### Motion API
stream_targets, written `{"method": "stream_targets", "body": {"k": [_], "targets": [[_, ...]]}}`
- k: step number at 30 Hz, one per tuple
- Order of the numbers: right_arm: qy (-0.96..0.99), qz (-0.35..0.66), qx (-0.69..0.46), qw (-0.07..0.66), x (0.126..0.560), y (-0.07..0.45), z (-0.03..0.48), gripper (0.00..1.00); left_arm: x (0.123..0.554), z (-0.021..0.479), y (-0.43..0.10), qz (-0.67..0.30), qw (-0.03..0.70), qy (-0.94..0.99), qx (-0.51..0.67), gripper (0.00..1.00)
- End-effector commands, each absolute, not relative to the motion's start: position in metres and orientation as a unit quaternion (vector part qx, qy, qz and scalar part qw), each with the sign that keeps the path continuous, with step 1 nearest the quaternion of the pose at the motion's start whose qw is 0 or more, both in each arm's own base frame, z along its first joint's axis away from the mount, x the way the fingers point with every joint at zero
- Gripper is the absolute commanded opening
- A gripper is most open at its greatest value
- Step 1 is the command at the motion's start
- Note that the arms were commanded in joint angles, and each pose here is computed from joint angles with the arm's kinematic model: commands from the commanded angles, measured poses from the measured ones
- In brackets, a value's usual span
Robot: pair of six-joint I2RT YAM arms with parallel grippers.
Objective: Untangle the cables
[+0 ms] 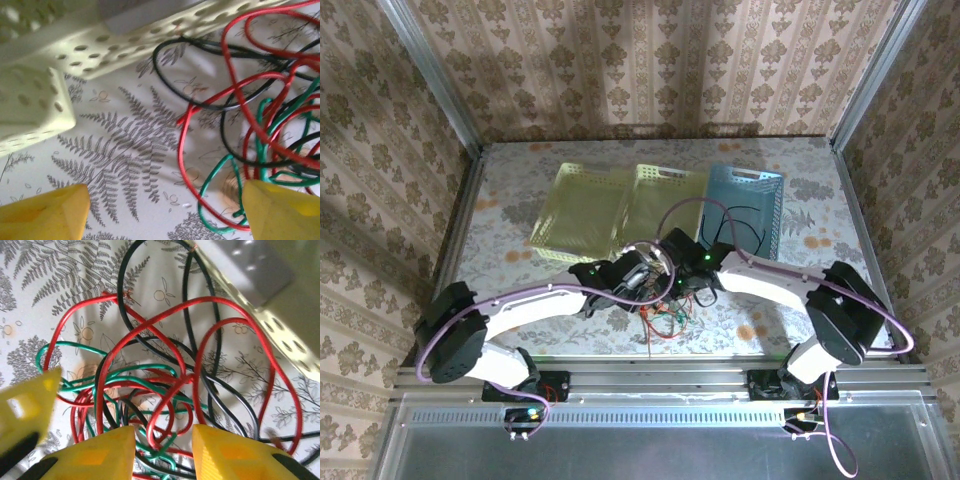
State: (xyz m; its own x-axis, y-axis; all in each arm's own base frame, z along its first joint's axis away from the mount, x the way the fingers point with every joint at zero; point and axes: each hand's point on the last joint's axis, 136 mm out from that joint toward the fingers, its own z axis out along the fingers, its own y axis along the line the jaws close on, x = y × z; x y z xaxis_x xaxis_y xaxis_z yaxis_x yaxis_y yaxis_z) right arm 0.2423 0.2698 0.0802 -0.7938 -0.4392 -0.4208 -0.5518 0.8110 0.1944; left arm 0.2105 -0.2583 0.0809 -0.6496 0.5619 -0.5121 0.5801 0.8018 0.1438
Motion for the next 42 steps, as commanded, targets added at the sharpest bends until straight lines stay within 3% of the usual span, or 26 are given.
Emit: {"method": "stream_targets", "body": {"k": [1, 8, 16, 21, 42], "targets": [[0.894, 0.249, -0.302, 0.218, 0.236, 0.295, 0.127, 0.36, 0.213, 0.094, -0.299, -0.036, 0.318, 0.877, 0.359, 0.83], [0.905, 0.255, -0.257, 0.223, 0.249, 0.273, 0.13, 0.36, 0.2, 0.131, -0.311, -0.126, 0.389, 0.84, 0.358, 0.87], [0.889, 0.269, -0.302, 0.215, 0.221, 0.275, 0.141, 0.36, 0.25, 0.147, -0.195, -0.126, 0.415, 0.898, 0.076, 0.88], [0.891, 0.244, -0.339, 0.178, 0.203, 0.282, 0.12, 0.36, 0.259, 0.15, -0.154, -0.137, 0.43, 0.892, -0.026, 0.88], [0.919, 0.151, -0.326, 0.165, 0.238, 0.274, 0.071, 0.34, 0.259, 0.145, -0.171, -0.157, 0.412, 0.898, 0.01, 0.9]]}}
